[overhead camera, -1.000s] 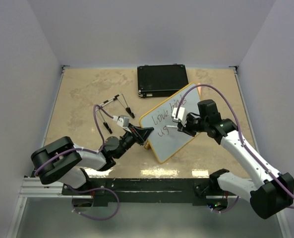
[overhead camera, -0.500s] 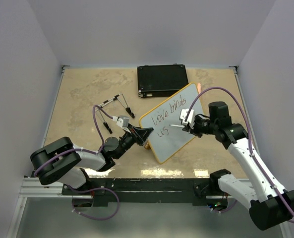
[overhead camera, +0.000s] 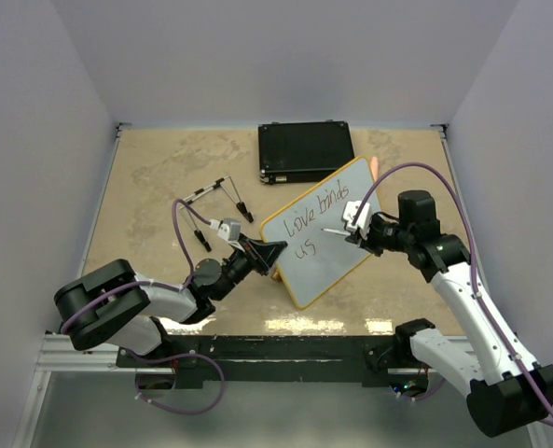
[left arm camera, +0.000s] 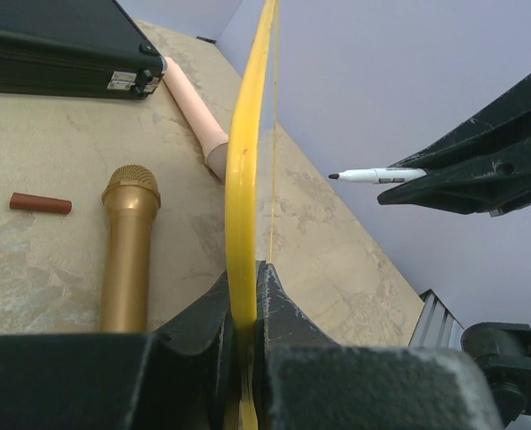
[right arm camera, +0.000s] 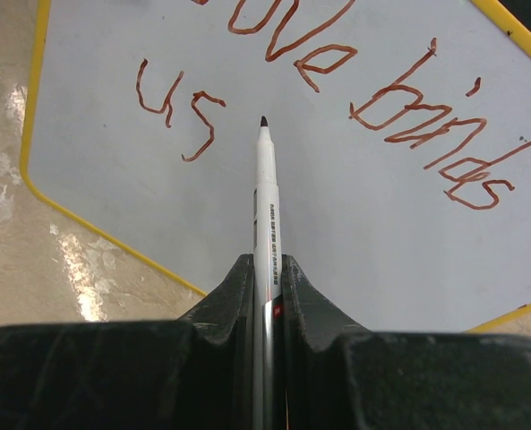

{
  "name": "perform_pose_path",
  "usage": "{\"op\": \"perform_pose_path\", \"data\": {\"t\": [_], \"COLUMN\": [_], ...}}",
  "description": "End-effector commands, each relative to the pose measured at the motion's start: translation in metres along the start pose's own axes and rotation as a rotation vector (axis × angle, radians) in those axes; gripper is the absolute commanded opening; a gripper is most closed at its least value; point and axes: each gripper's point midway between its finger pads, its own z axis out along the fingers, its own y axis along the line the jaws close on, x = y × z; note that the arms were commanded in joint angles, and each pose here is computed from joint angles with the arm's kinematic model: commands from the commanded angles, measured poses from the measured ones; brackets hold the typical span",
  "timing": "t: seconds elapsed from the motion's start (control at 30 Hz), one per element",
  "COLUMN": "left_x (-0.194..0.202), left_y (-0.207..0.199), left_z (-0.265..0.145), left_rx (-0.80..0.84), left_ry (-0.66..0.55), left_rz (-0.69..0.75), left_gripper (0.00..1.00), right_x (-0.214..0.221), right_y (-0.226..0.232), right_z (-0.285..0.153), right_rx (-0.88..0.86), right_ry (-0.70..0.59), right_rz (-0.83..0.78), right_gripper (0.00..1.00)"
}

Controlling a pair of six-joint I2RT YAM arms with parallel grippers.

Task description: Write a sentence on the whiteboard

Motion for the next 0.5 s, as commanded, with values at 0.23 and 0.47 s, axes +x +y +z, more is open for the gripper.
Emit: {"op": "perform_pose_path", "data": {"t": [0.23, 0.47], "left_x": [0.0076, 0.0075], "left_y": [0.0055, 0.0056], "left_z": [-0.0078, -0.0079], "left_rx": [0.003, 0.003], "left_ry": [0.029, 0.027], "left_rz": [0.087, 0.08], "left_gripper": [0.0, 0.0], "right_x": [-0.008, -0.006], "right_y": [-0.0066, -0.0069], "right_z": [-0.0016, -0.0008], "right_rx": [0.023, 0.024], "right_ry": [-0.035, -0.03], "right_rz": [0.001, 0.002], "right_gripper": [0.0, 0.0]}}
